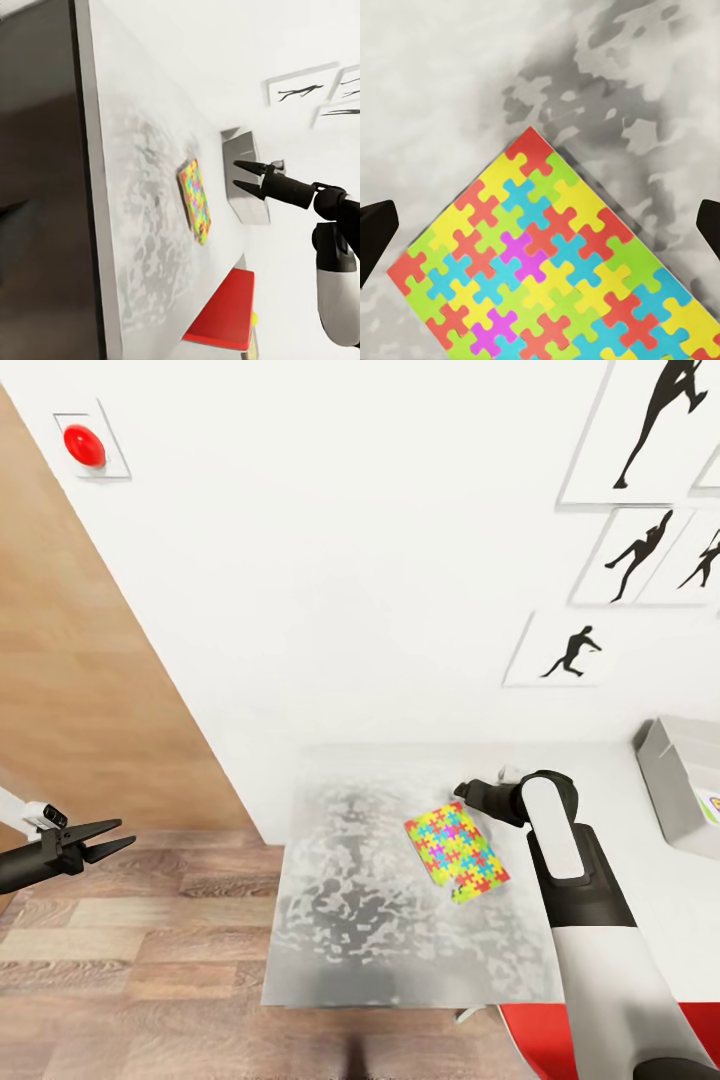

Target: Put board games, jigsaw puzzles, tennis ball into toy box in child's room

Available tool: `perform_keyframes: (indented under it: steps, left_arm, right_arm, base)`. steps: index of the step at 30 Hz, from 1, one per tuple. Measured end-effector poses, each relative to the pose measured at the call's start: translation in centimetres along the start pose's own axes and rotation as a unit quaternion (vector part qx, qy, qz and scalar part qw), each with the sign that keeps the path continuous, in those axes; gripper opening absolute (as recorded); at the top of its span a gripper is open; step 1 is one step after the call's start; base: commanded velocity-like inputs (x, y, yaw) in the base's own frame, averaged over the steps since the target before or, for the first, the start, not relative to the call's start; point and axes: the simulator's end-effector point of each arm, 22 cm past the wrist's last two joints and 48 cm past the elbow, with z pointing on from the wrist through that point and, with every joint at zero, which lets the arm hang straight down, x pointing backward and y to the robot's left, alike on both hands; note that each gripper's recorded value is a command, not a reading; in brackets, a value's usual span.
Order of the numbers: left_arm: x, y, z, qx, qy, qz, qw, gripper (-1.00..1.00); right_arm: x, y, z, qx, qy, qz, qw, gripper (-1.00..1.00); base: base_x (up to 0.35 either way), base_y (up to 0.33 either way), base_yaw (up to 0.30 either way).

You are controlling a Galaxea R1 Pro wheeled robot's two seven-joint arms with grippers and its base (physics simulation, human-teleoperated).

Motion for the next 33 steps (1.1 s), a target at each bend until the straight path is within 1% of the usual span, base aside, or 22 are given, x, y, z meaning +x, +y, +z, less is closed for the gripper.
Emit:
perform_keyframes:
  steps: [33]
  left_arm:
    - [1.1, 2.7, 0.5, -0.013, 0.009, -0.022, 0.9996, 1.0]
  right_arm:
    - [2.1, -1.2, 2.9, 0.012, 0.029, 0.002, 0.9995, 1.0]
  base:
    - [0.0, 0.0, 0.0]
